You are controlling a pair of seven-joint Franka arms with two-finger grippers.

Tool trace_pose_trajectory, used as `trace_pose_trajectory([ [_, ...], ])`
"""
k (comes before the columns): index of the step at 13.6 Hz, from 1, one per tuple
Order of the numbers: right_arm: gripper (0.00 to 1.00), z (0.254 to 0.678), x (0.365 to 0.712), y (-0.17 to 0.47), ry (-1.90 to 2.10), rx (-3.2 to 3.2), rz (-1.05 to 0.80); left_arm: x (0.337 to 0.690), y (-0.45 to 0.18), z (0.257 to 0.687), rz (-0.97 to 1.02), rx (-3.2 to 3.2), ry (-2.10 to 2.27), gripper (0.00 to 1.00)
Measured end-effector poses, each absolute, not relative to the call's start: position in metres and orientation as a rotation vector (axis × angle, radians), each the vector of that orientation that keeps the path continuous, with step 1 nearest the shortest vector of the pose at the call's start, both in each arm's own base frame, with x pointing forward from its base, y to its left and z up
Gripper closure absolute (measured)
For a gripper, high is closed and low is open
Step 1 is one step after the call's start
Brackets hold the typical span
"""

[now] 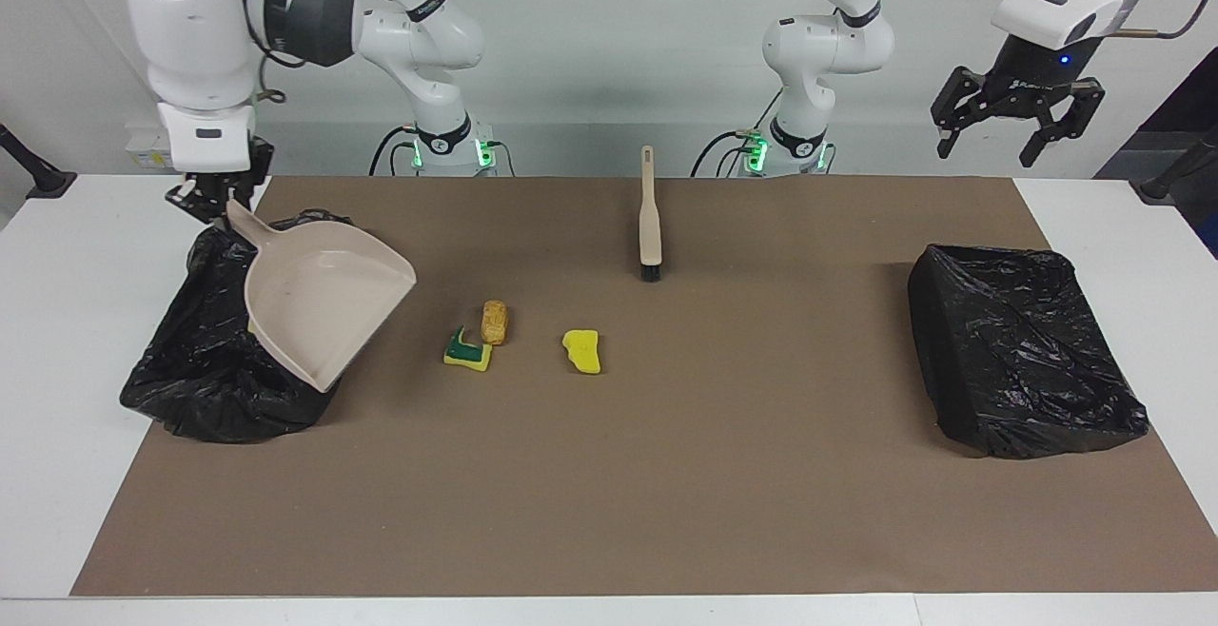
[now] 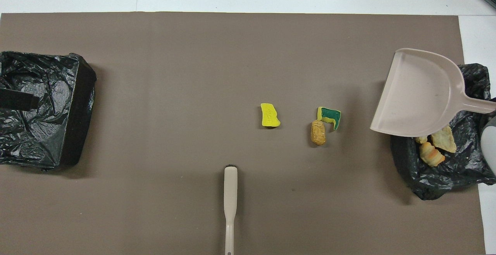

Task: Sweep and dump trash in bin
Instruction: 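Bring the empty dustpan back to the table center with the right gripper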

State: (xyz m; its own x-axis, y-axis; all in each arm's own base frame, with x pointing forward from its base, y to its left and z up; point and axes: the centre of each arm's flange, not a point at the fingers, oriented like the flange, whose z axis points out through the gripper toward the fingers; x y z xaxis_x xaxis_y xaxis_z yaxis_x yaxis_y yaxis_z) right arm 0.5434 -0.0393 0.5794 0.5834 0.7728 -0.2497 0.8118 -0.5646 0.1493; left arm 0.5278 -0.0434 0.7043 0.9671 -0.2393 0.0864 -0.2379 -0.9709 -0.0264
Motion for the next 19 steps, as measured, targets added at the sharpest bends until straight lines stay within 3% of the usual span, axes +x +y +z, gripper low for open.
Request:
trace_pose_trajectory([
  [8, 0.67, 0.517, 0.548, 0.106, 0.407, 3.047, -0.119, 0.529, -0.044, 0.714, -0.147, -3.109, 0.333, 0.00],
  [13, 0.67, 0.472, 0.558, 0.218, 0.170, 3.152, -0.032, 0.527, -0.044, 0.719, -0.162, -3.110, 0.317, 0.00],
  [19, 0.67, 0.448, 0.562, 0.339, -0.053, 3.221, -0.056, 0.525, -0.044, 0.719, -0.147, -3.111, 0.316, 0.00],
])
